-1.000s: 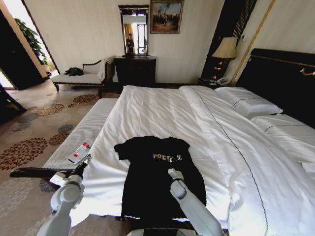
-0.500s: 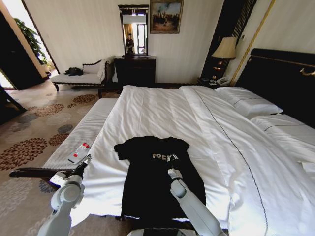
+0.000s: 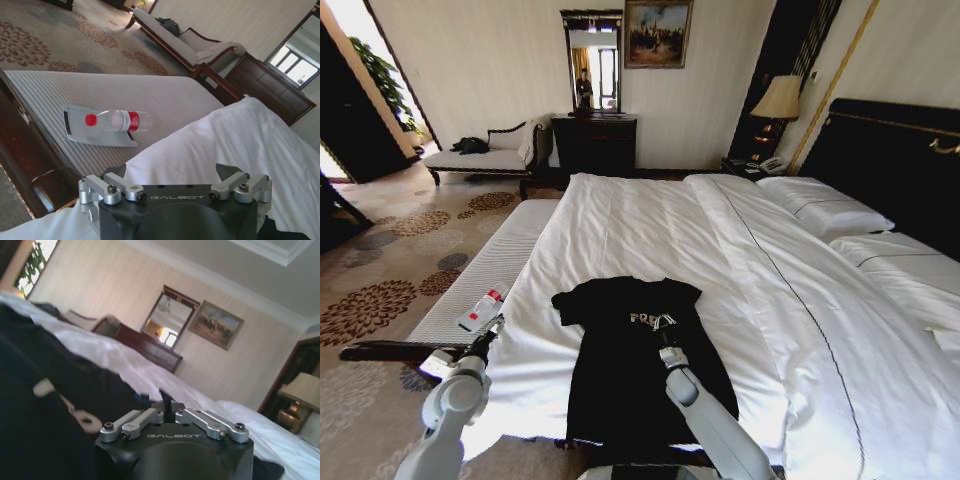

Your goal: Fold the clothes on the bed.

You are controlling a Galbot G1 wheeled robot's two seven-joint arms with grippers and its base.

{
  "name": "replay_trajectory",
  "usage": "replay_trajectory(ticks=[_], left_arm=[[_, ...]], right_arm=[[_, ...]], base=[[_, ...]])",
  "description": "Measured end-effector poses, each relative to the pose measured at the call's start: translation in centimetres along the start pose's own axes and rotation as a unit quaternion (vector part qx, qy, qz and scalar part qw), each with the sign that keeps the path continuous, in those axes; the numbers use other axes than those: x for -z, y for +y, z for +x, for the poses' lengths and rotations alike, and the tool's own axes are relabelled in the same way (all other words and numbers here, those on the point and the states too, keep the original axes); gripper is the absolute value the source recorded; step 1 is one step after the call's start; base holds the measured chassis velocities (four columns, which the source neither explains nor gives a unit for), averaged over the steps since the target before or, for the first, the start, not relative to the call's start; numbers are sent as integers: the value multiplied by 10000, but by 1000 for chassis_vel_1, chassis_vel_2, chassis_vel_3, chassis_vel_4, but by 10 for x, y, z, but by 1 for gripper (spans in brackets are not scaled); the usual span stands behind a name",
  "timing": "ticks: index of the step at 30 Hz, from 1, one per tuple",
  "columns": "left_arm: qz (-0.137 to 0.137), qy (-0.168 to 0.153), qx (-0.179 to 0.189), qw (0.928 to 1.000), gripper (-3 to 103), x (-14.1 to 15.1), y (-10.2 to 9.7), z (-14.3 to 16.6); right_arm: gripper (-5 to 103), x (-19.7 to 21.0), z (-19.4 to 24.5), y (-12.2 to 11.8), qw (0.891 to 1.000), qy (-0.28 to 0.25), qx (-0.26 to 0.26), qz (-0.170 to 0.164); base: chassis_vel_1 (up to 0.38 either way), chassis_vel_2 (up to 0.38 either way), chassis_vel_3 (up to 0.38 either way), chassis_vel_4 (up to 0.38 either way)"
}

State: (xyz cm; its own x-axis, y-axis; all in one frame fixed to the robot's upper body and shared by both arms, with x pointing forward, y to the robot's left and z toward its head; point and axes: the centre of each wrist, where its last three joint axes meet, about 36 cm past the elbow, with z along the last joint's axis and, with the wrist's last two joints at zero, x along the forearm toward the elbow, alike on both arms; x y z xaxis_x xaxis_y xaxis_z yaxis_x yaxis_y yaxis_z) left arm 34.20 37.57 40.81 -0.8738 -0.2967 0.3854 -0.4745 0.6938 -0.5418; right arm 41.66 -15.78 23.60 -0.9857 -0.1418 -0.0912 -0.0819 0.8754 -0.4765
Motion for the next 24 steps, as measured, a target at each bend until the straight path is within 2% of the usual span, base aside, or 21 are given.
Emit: replay_trajectory(ticks=[1,4,5,6,8,9,11,12,13,14,15,16,17,18,21,22,23,24], left_arm=[[0,0,-1,10000,100,0,0,0],[-2,-2,-4,10000,100,0,0,0],[-2,-2,-4,10000,100,0,0,0],[-3,-3,-5,10000,100,0,0,0],[-4,0,-6,10000,100,0,0,0],[-4,0,-6,10000,100,0,0,0],[-5,0,-11,10000,100,0,-1,1],[-5,-2,-17,10000,100,0,-1,1],[-5,-5,-18,10000,100,0,-1,2],[-5,-5,-18,10000,100,0,-1,2],[-6,-10,-21,10000,100,1,-1,2],[-9,-16,-18,10000,100,1,-1,3],[-9,-16,-18,10000,100,1,-1,3],[-10,-19,-16,10000,100,1,-1,3],[-11,-35,-6,10000,100,2,0,4],[-11,-35,-6,10000,100,2,0,4],[-9,-40,-6,10000,100,2,0,5],[-8,-42,-5,10000,100,1,0,5]], right_arm=[[12,5,2,-2,9998,-155,62,-145],[28,28,3,-10,9943,-339,93,-1005],[28,28,3,-10,9943,-339,93,-1005],[28,37,-1,-16,9899,-298,-18,-1388],[38,49,-15,-33,9826,-186,-233,-1836],[38,49,-15,-33,9826,-186,-233,-1836],[50,54,-30,-51,9751,123,-515,-2152],[55,56,-38,-60,9683,364,-683,-2376],[61,59,-47,-69,9553,720,-886,-2727],[61,59,-47,-69,9553,720,-886,-2727],[61,61,-54,-77,9419,1059,-1029,-3016],[66,61,-61,-87,9252,1437,-1185,-3307],[66,61,-61,-87,9252,1437,-1185,-3307],[71,61,-66,-94,9116,1682,-1280,-3525],[88,61,-77,-117,8478,2425,-1492,-4475],[88,61,-77,-117,8478,2425,-1492,-4475],[93,61,-79,-125,8241,2589,-1552,-4793],[97,61,-80,-129,8143,2625,-1586,-4928]], base=[[0,0,0,0],[0,0,0,0],[0,0,0,0],[0,0,0,0],[0,0,0,0],[0,0,0,0],[0,0,0,0],[0,0,0,0],[0,0,0,0],[0,0,0,0],[0,0,0,0],[0,0,0,0],[0,0,0,0],[0,0,0,0],[0,0,0,0],[0,0,0,0],[0,0,0,0],[0,0,0,0]])
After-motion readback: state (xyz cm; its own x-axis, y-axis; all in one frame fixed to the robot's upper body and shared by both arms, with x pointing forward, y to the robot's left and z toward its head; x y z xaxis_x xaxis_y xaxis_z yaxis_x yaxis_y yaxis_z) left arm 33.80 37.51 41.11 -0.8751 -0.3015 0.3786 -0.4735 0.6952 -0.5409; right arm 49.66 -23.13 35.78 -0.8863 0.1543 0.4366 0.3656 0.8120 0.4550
